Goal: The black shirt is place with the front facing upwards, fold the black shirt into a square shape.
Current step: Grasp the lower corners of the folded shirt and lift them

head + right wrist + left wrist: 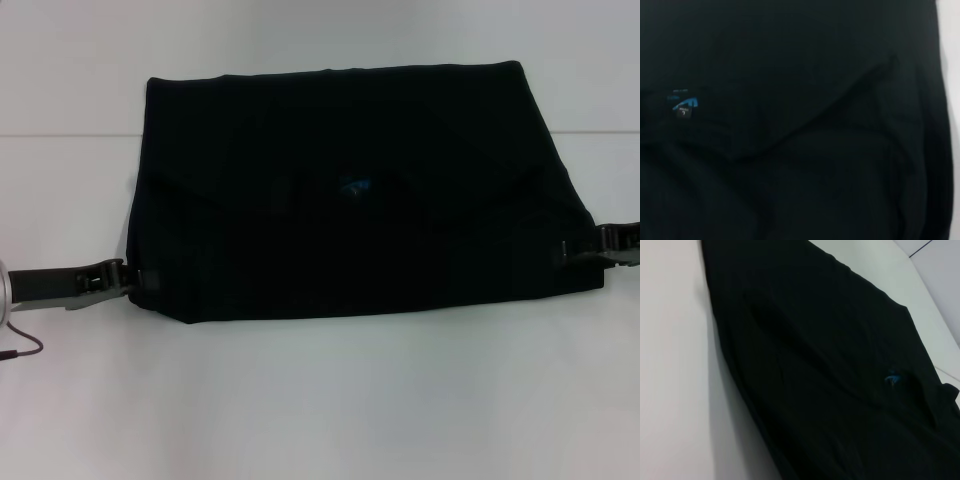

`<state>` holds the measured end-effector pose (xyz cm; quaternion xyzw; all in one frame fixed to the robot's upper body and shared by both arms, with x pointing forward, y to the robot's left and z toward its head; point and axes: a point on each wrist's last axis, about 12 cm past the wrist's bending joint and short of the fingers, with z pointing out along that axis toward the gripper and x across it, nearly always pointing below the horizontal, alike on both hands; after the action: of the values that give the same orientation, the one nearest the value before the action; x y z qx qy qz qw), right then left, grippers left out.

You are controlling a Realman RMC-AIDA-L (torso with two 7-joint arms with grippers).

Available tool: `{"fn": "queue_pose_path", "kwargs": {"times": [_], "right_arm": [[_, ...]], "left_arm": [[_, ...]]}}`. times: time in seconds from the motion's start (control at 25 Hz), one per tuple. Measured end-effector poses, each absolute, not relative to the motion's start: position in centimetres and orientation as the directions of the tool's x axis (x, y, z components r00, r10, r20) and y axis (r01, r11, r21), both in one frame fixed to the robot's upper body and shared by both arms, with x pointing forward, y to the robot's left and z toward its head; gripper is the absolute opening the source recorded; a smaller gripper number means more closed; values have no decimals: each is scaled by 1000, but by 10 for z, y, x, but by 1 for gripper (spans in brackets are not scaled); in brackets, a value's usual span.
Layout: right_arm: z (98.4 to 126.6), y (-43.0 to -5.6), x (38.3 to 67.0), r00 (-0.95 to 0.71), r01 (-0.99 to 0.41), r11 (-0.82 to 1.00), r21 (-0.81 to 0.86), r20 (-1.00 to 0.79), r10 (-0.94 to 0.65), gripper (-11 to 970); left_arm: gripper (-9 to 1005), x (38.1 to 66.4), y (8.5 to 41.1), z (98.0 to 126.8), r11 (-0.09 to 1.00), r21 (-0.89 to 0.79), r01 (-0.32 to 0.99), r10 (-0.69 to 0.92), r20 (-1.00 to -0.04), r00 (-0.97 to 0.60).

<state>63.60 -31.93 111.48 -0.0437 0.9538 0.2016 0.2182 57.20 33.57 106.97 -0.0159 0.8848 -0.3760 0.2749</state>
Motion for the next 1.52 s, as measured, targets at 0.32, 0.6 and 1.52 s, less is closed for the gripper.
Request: {"fn": "queue_pose_path", "kwargs": {"times": [0.32, 0.6, 1.52], "right_arm": [[1110, -313, 636, -906, -199, 925, 323, -421, -47, 615], [1109, -314, 635, -906, -195, 928, 318, -422, -46, 461], [1101, -348, 544, -887, -459, 732, 503, -214, -409, 72]], "left_arm": [[-2, 572, 336, 1070, 715, -676, 179, -237, -475, -847], [-2, 573, 335, 1071, 714, -676, 184, -234, -477, -847], [-3, 508, 341, 1090, 472, -854, 219, 72, -210, -975]]}}
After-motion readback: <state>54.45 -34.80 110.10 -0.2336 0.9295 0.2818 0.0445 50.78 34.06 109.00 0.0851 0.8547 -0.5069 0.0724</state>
